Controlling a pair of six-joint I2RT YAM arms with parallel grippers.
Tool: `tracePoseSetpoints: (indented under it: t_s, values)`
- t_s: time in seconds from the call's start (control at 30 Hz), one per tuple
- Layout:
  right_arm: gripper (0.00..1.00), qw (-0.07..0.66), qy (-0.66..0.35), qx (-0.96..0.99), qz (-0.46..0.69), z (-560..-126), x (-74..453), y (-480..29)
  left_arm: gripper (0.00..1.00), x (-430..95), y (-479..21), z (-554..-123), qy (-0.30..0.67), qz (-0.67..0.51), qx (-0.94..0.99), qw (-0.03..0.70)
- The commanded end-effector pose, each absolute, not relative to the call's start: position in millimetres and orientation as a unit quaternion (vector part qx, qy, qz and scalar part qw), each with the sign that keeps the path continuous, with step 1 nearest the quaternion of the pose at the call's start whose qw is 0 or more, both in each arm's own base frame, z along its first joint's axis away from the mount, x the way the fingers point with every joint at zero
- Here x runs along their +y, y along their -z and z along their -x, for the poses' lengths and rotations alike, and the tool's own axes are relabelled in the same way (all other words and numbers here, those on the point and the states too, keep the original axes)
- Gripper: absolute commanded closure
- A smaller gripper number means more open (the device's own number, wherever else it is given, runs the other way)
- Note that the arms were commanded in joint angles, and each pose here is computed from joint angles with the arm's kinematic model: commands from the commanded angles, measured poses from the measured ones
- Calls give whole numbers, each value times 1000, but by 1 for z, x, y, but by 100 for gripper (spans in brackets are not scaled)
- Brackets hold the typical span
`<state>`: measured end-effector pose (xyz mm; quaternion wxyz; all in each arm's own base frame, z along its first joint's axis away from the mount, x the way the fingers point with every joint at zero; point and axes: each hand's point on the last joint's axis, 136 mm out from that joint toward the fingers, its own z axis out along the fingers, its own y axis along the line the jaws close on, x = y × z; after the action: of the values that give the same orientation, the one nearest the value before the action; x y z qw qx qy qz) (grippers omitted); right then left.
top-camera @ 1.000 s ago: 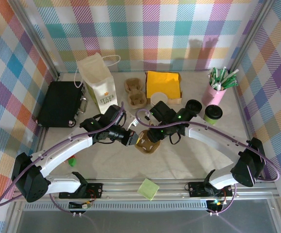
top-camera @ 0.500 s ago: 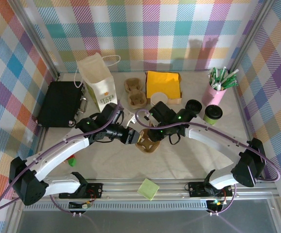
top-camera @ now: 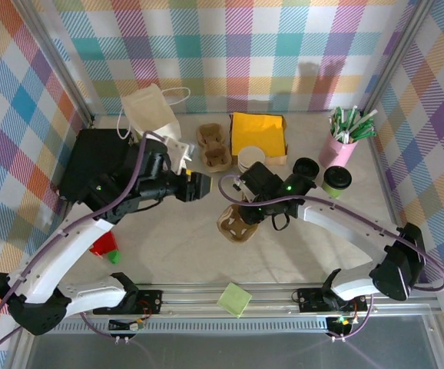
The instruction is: Pack the takeout coffee
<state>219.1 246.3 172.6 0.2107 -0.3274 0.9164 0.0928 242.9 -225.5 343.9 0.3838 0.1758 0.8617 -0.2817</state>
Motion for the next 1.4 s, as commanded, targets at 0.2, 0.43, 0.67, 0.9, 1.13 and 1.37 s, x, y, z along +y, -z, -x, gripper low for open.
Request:
tracePoseSetpoints:
  t_s: [0.2,0.43,0.67,0.9,1.13,1.37]
  values:
    - [60,226,-87,910,338,-213,236,-186,36,-156,-368,-294,202,4,885,420]
    - [59,232,-91,907,340,-212,235,-192,36,-105,-374,-330,147,126,874,446]
    - [59,235,-98,908,334,-210,233,-195,34,-71,-367,-366,95,165,872,450]
    - [59,240,-100,907,330,-209,232,-199,32,-37,-356,-400,32,199,879,432]
    - [59,241,-101,907,331,-207,231,-201,31,-12,-334,-429,-17,223,895,387]
    - [59,238,-99,908,330,-206,229,-201,35,-11,-306,-450,-30,218,918,329]
